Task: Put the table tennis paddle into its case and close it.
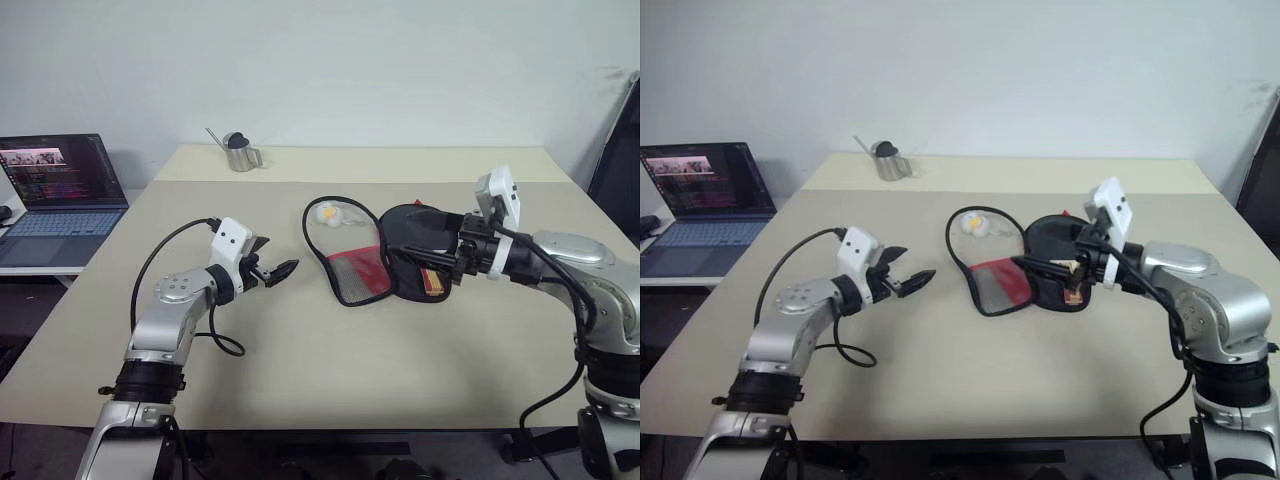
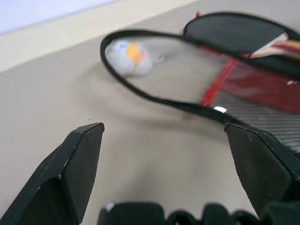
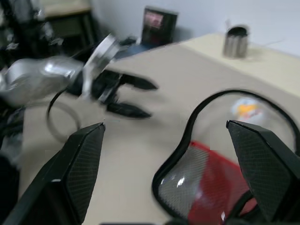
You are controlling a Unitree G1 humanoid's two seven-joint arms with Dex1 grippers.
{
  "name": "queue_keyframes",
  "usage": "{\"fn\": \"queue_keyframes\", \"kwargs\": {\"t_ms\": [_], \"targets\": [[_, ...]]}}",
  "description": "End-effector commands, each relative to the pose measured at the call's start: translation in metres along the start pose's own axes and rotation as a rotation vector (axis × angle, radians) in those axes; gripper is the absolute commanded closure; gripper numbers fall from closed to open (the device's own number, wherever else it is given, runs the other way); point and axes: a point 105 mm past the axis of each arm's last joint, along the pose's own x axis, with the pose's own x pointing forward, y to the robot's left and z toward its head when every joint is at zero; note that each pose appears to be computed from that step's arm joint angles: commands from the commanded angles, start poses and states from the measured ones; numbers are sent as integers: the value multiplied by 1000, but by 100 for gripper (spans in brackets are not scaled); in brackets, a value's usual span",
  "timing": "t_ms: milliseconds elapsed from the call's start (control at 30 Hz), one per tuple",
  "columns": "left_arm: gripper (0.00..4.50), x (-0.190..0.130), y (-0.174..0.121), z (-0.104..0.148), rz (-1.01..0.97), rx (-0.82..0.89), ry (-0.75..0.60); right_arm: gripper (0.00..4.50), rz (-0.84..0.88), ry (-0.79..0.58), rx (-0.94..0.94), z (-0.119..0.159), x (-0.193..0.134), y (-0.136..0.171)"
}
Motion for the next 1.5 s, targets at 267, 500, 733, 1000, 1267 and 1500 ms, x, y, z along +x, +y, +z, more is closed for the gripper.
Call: {"fn": "queue_keyframes", "kwargs": {"t_ms": [267, 500, 733, 1000, 1267, 1500], "targets": [[0, 29, 10, 0, 20, 49, 23, 5, -102, 90, -101, -22, -6, -21], [0, 53, 2, 4, 3, 74, 21, 5, -137, 122, -109, -29, -16, -32], [0, 77, -9, -5, 4, 31, 58, 5, -154, 115, -110, -28, -19, -34], [0, 88, -20, -12, -26, 72, 118, 5, -166, 112, -109, -26, -23, -32], [0, 97, -27, -11, -13, 57, 118, 5, -191, 109, -95, -29, -25, -34], [0, 123, -61, 25, -83, 3, 16, 5, -198, 99, -102, -25, -23, -37]]}}
